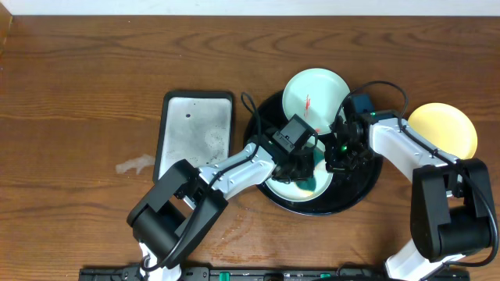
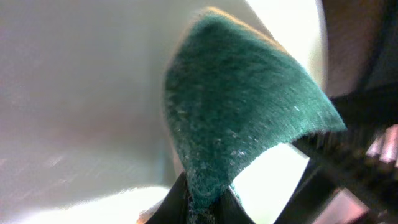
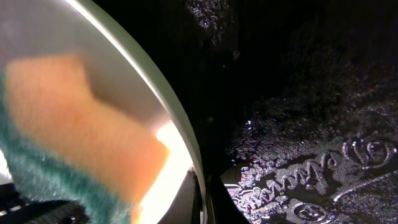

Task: Clean dirty plates on tray and stack at the side
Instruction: 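Scrub the pale green plate with the sponge in the left gripper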

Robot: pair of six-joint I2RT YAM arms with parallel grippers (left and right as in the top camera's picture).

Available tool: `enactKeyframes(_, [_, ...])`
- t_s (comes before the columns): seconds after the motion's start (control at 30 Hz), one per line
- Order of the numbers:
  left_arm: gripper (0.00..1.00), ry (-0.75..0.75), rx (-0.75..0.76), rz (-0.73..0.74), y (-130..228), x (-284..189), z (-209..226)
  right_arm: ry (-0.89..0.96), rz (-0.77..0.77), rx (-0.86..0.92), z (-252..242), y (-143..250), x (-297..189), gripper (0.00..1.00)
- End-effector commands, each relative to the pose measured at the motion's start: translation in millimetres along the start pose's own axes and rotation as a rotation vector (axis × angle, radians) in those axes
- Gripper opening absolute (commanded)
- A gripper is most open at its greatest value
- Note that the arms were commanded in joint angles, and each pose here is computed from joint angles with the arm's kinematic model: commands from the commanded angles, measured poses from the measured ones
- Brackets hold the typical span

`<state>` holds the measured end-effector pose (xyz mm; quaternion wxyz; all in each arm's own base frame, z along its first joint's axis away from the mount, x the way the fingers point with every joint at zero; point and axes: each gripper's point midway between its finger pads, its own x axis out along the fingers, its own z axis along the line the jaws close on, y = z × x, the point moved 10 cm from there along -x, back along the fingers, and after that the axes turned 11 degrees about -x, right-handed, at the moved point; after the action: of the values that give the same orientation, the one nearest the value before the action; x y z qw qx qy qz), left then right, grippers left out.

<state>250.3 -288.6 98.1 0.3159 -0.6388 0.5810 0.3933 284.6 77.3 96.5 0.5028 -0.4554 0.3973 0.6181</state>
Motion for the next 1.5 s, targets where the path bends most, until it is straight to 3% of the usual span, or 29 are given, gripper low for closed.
enactKeyframes(0.0, [0.07,-0.308,0.006,-0.063,5.8,8.8,44.5,0.109,0.046,0.005,-11.2,5.9,9.7,0.01])
enactKeyframes(0.17, [0.07,-0.643,0.014,-0.269,-8.7,-15.0,71.0,0.109,0.048,0.005,-11.2,6.2,9.6,0.01])
enactKeyframes(0.3, [0.08,-0.743,0.034,-0.360,-19.9,-33.2,63.0,0.109,0.047,0.004,-11.2,6.0,9.6,0.01])
enactKeyframes(0.47, [0.07,-0.644,0.023,-0.382,-28.0,-32.8,45.6,0.109,0.047,0.004,-11.2,6.1,9.6,0.01])
enactKeyframes(0.67, [0.08,-0.277,-0.016,-0.139,-21.1,-7.8,16.4,0.109,0.046,0.005,-11.2,6.0,9.6,0.01])
enactKeyframes(0.87, [0.07,-0.047,-0.079,0.065,-10.2,13.9,-3.4,0.109,0.047,0.004,-11.2,6.0,9.6,0.01])
enactKeyframes(1.27, [0.08,-0.057,0.035,0.167,15.1,25.3,-8.7,0.109,0.047,0.005,-11.2,6.1,9.6,0.01])
enactKeyframes(1.47, [0.07,-0.299,0.015,0.086,4.5,13.8,25.2,0.109,0.048,0.005,-11.0,6.2,9.6,0.01])
